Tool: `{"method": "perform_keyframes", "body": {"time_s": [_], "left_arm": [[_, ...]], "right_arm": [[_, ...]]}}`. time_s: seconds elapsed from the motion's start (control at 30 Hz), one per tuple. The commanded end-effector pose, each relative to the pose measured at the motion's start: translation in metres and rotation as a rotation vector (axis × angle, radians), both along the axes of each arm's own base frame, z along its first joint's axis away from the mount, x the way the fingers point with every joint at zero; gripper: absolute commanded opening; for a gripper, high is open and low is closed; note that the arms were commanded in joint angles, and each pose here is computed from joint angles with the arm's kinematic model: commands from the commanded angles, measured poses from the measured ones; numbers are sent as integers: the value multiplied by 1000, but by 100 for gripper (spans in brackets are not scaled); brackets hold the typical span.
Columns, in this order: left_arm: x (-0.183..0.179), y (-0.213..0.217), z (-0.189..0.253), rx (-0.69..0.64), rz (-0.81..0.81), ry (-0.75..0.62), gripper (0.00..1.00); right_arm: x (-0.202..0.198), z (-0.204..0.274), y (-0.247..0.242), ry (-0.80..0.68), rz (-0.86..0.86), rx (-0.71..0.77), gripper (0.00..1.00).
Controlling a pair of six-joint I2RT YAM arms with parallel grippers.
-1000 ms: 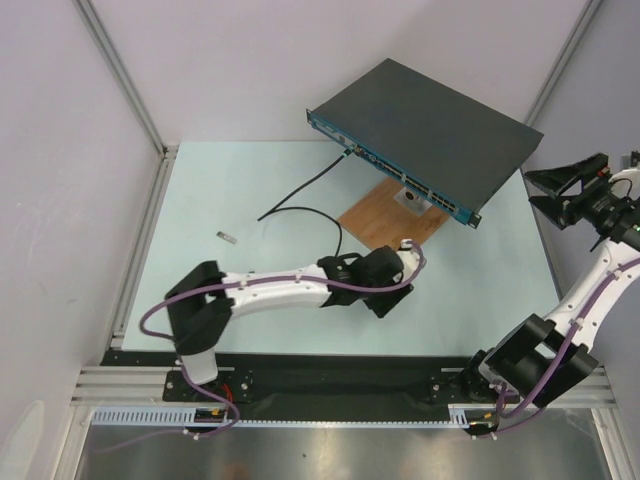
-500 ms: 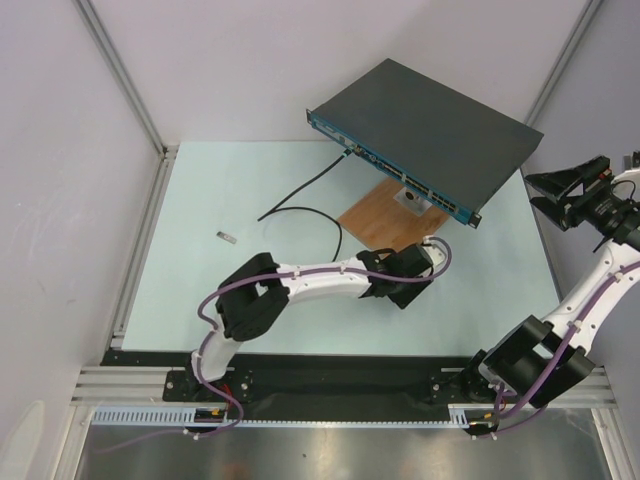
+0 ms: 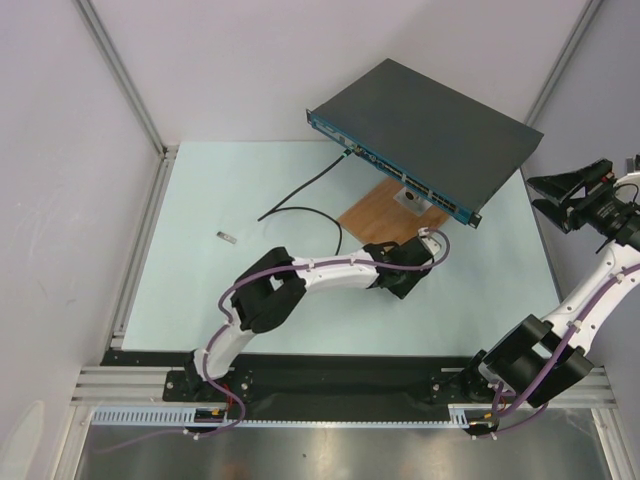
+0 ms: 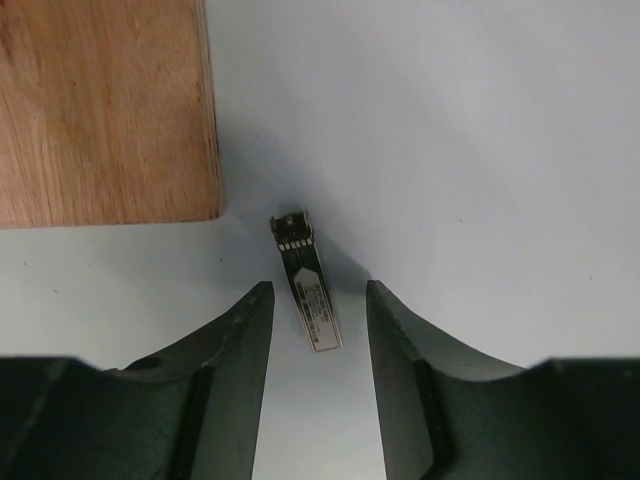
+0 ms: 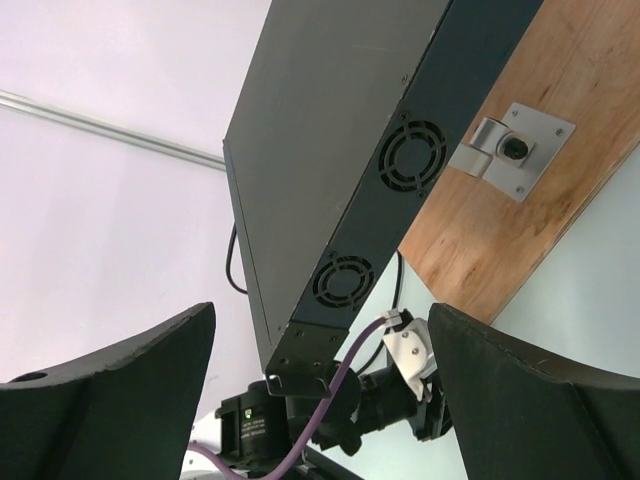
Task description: Insert the plug into the switch port
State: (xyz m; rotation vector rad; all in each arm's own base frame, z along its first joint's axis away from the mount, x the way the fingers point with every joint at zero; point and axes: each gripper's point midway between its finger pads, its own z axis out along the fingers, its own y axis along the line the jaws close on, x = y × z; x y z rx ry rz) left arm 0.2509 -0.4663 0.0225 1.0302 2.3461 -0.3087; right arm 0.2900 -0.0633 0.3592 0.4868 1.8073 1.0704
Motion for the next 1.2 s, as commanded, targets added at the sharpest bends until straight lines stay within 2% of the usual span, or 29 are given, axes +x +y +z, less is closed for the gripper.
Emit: {"method": "perform_keyframes", "body": {"time_s": [0.0,0.23,0.33,0.47,0.57,0.63,0.67,0.77,0.93,1.1,1.17], "left_arm": [[16,-15,16,-53,34,-34,47],[29,-23,6,-65,45,12,44],[22,-20,-1,-61,49,53,35],[15,-10,-1,-51,57,73,29],[12,-3,7,-53,67,71,17],[9,3,12,-53,74,74,3],[9,4,31,-83,83,64,0],[-8,20,44,-106,91,102,0],[-46,49,93,-202,43,127,0],[-69,63,160,-361,-47,82,1],[-70,71,198,-410,-99,4,0]], "right_arm": [[-3,13,2,-47,19,-44,93],[-4,11,1,-47,21,-52,91],[-4,12,2,-46,23,-48,90],[-6,15,3,-50,26,-54,89],[-6,17,4,-54,28,-53,88],[-8,20,7,-63,36,-57,86],[-9,22,8,-73,40,-65,86],[-13,29,12,-94,50,-99,85],[-15,43,14,-110,52,-134,85],[-21,60,22,-157,40,-204,86],[-21,67,29,-169,41,-232,87]]}}
